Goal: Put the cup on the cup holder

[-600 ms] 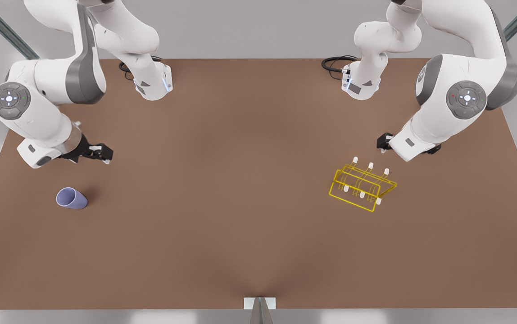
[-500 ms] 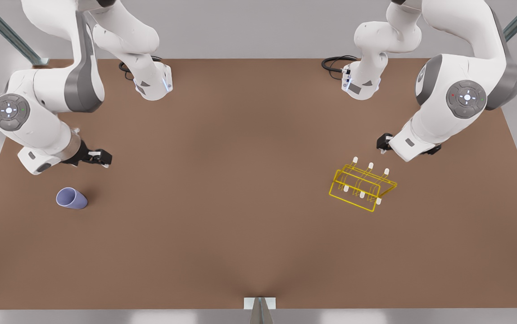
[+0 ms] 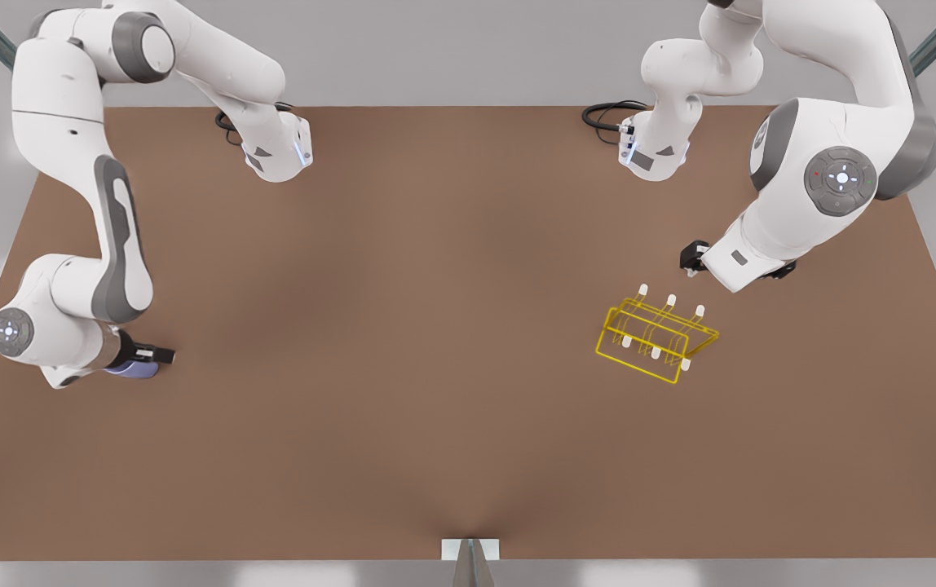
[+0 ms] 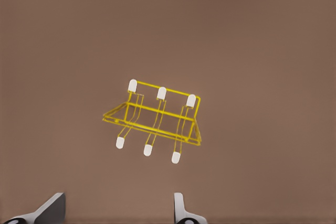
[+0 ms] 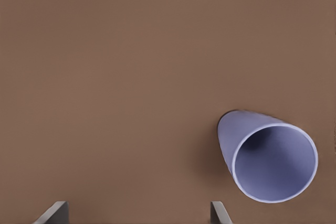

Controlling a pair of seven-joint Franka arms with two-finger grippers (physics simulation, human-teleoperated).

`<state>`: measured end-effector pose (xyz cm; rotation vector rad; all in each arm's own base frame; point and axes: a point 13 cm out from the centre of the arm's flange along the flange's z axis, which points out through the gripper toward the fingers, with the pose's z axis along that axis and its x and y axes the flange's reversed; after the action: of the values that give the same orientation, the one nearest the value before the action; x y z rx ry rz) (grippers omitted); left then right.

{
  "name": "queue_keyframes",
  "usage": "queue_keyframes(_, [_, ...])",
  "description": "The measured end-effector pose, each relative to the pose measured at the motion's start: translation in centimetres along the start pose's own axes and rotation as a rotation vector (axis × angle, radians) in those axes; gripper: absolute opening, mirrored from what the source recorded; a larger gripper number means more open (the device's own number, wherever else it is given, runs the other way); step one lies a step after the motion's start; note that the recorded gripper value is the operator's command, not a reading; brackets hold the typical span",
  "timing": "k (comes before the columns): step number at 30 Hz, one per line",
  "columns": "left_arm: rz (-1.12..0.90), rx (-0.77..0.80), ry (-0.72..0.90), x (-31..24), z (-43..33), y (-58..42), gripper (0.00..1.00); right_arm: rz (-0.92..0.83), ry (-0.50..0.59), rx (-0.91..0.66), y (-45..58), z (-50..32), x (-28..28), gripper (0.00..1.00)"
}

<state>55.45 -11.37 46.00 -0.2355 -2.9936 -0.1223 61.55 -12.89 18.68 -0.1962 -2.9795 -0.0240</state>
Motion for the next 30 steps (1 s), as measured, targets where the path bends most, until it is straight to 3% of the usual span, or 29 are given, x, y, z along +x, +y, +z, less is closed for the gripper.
queue_keyframes(7, [0.001,-0.001,0.011,0.3,0.1,-0.1,1.00,-0.091,-0.113,-0.010,-2.7,1.6,-2.8,1.00])
queue_keyframes(15, [0.006,-0.003,0.020,0.6,0.1,-0.4,1.00,-0.195,-0.157,-0.009,-5.1,3.7,-4.1,1.00])
queue_keyframes(30, [0.016,-0.004,0.026,0.9,0.0,-1.0,1.00,-0.321,-0.138,0.008,-6.3,4.3,-0.7,1.00])
